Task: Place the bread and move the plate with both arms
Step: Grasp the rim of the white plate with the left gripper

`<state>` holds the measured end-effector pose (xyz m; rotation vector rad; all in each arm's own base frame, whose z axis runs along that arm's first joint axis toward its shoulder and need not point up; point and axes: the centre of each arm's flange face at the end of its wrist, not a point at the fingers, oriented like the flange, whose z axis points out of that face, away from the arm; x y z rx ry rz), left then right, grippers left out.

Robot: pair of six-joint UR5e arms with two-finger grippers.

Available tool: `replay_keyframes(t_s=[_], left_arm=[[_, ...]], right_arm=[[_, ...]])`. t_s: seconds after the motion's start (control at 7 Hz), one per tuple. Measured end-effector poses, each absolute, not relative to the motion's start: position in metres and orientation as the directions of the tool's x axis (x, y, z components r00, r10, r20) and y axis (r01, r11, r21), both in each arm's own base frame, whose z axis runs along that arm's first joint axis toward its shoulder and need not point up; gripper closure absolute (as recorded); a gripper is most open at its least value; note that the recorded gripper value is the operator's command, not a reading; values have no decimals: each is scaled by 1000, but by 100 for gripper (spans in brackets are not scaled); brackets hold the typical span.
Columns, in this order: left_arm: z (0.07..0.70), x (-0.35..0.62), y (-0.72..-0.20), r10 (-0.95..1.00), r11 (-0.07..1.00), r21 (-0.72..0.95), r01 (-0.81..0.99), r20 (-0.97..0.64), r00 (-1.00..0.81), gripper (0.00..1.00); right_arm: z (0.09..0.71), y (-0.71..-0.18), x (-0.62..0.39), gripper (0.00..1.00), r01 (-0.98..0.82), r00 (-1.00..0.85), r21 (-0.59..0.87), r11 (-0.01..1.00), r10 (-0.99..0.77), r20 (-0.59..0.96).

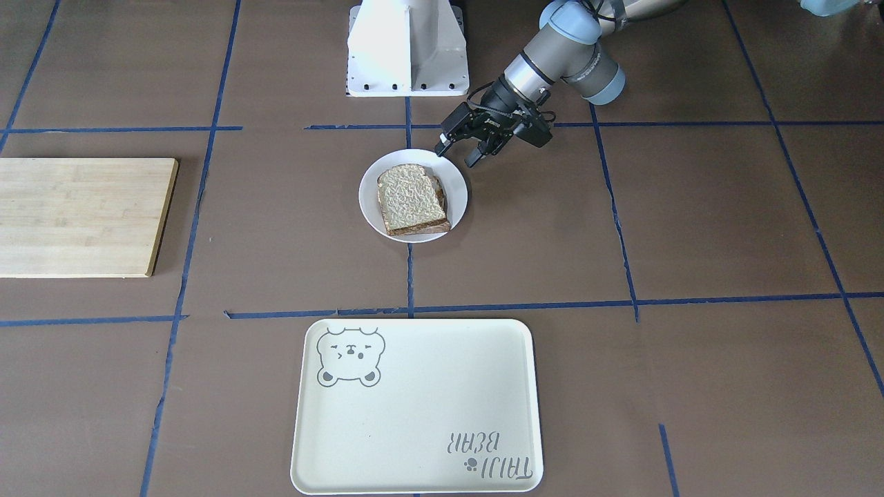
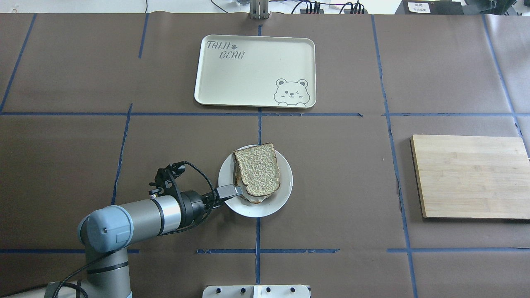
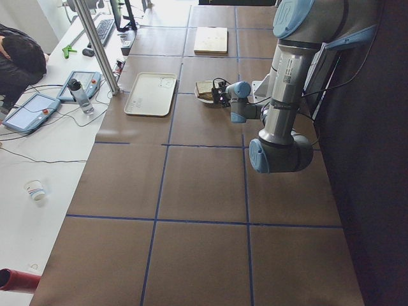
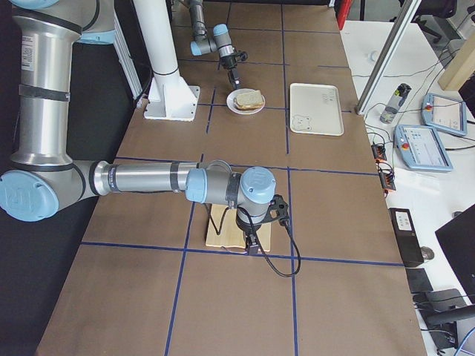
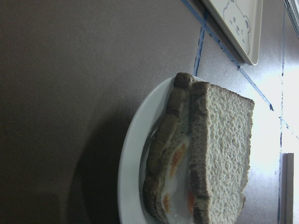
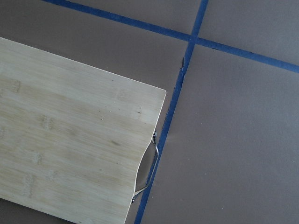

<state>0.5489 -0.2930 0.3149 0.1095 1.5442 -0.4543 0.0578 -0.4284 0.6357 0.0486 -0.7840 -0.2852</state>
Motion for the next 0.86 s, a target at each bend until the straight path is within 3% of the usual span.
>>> replay_keyframes(t_s=[0.29, 0.57, 0.86], left_arm=[[319, 552, -295, -220, 910, -216, 353, -975, -31, 17], [321, 553, -297, -250, 895, -248, 372, -967, -42, 27], [323, 554, -299, -264, 885, -262, 385, -963, -48, 30]], right_arm=[[636, -428, 58, 0, 235, 672, 149, 961, -271, 689], [636, -428, 58, 0, 235, 672, 148, 961, -271, 689], [636, -428, 58, 0, 235, 672, 149, 961, -271, 690]])
